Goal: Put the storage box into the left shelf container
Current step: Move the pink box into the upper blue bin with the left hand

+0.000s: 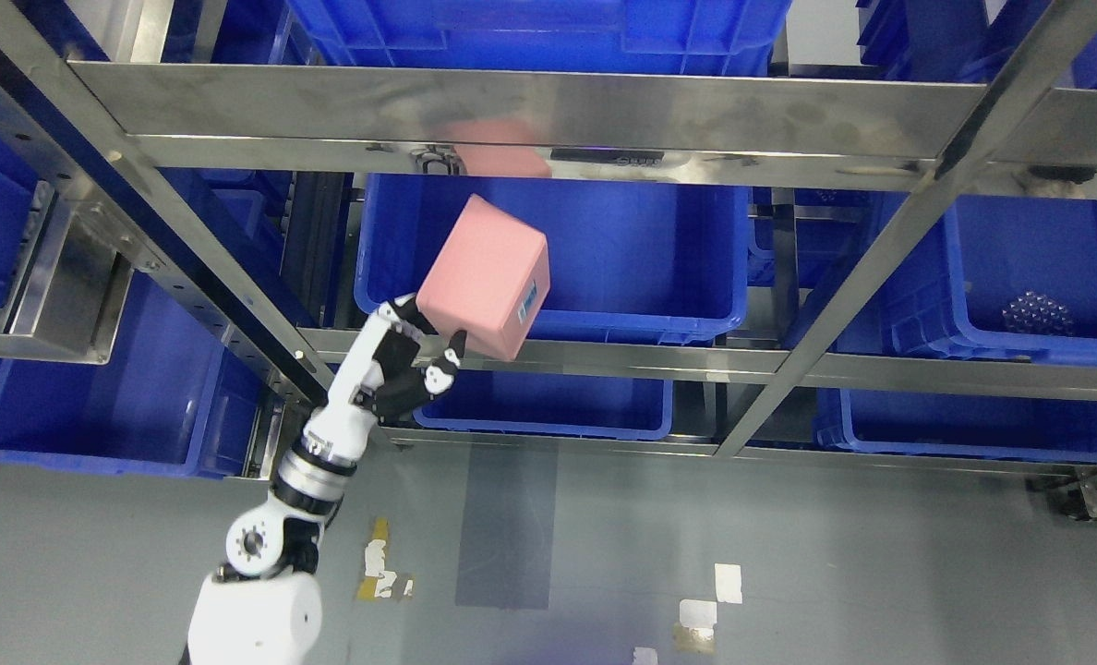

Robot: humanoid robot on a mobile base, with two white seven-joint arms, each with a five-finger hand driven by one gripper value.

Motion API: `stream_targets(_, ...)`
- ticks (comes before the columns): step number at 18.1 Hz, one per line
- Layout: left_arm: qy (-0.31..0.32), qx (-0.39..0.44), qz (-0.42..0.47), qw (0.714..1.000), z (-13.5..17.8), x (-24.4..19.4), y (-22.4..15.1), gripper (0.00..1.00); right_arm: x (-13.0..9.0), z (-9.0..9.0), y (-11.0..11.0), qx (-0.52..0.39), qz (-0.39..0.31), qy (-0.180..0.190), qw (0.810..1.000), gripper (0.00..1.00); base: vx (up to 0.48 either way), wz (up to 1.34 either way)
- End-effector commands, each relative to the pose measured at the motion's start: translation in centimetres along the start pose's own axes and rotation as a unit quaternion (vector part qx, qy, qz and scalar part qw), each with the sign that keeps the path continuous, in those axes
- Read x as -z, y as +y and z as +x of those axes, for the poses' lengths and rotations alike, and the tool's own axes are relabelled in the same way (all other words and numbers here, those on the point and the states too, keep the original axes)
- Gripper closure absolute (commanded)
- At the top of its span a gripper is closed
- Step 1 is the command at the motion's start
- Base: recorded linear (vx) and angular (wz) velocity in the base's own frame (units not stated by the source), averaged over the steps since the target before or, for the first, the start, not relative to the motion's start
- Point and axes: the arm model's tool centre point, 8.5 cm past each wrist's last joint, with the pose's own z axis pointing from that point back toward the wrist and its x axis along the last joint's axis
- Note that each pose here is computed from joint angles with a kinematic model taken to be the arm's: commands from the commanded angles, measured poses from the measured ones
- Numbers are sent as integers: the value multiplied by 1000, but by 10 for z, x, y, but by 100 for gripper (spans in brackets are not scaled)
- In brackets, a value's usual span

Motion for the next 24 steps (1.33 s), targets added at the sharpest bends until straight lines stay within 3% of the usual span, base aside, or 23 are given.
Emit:
stream_targets(1, 104, 21, -17, 994, -40, 24, 48, 98, 1, 9, -11, 10, -9, -9, 1000, 0, -13, 43)
stream_targets(8, 205, 158, -167, 951, -45, 102, 54, 97, 1, 9, -11, 10, -9, -9, 1000, 0, -2, 6)
stream_targets(13, 247, 237, -249, 906, -53, 115, 45, 94, 1, 8, -11, 10, -9, -8, 1000, 0, 0, 0)
stream_targets(18, 243, 250, -250, 903, -48, 122, 48, 85, 1, 8, -11, 10, -9, -8, 1000, 0, 0, 0)
stream_targets(20, 239, 252, -237, 907, -46, 123, 52, 66, 1, 9, -11, 10, -9, -9, 1000, 0, 0, 0)
stream_targets(22, 235, 257, -229, 909, -45, 125, 52, 31, 1, 8, -11, 10, -9, -8, 1000, 0, 0, 0)
stream_targets(24, 220, 257, -208, 918, -36, 129, 59, 16, 1, 8, -11, 10, -9, -8, 1000, 0, 0, 0)
